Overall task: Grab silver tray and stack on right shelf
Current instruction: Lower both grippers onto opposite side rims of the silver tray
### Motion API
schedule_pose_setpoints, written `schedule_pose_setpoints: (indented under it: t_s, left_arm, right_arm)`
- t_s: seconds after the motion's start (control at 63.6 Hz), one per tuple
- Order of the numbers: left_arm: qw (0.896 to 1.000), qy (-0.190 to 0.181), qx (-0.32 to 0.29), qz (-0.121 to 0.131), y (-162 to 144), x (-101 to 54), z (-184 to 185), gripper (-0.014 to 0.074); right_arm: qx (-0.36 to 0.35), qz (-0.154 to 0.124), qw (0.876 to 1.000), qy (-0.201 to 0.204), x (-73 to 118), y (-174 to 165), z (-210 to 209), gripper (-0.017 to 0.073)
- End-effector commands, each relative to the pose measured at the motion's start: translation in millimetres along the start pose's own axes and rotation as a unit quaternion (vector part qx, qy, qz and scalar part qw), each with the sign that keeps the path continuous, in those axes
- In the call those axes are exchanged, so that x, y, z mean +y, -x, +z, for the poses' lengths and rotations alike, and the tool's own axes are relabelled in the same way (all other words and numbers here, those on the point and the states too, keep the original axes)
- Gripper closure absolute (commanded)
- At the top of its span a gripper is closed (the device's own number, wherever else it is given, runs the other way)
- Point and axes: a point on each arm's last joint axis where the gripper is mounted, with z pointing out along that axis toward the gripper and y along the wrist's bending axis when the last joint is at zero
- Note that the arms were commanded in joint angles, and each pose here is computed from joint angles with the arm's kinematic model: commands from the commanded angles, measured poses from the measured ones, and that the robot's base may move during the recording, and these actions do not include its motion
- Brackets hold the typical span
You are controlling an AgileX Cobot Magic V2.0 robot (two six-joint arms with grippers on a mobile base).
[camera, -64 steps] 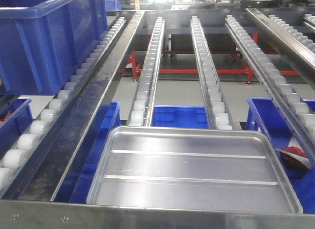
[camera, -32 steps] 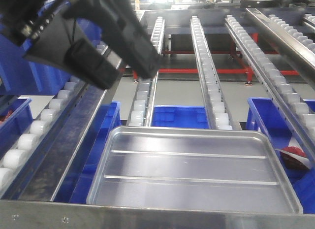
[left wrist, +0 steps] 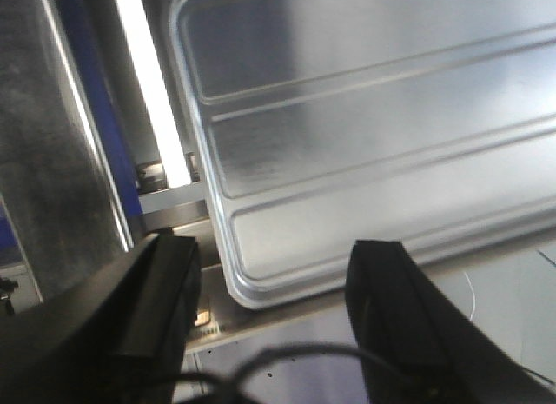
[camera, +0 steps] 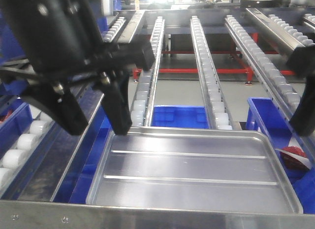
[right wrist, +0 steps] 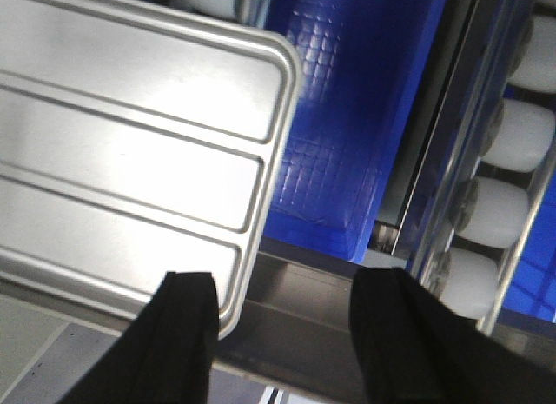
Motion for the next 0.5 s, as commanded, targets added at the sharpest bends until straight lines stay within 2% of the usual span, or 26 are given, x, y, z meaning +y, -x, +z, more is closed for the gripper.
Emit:
schedule_pose_setpoints:
  t_s: [0.0, 0.079, 0.314, 0.487]
  left_arm:
    - [0.999, -0.016, -0.040, -0.019, 11, -6.3, -7, 0.0299]
    - [0.999, -0.014, -0.038, -0.029, 13, -6.7, 0, 0.0299]
    - [0.999, -0.009, -0.030, -0.030, 23, -11.3, 15, 0.0299]
    - [0.999, 0.012, -0.009, -0.038, 22, -8.7, 32, 0.0299]
  right_arm:
    - [-0.038, 0.001, 0.999, 0.002, 2.4, 15, 1, 0.0104]
    - [-0.034, 0.006, 0.999, 0.002, 2.7, 18, 10, 0.0104]
    - [-0.019, 0.014, 1.000, 0.000, 2.9, 21, 30, 0.0104]
    - [-0.006, 0.015, 1.000, -0.003, 2.4, 21, 42, 0.0104]
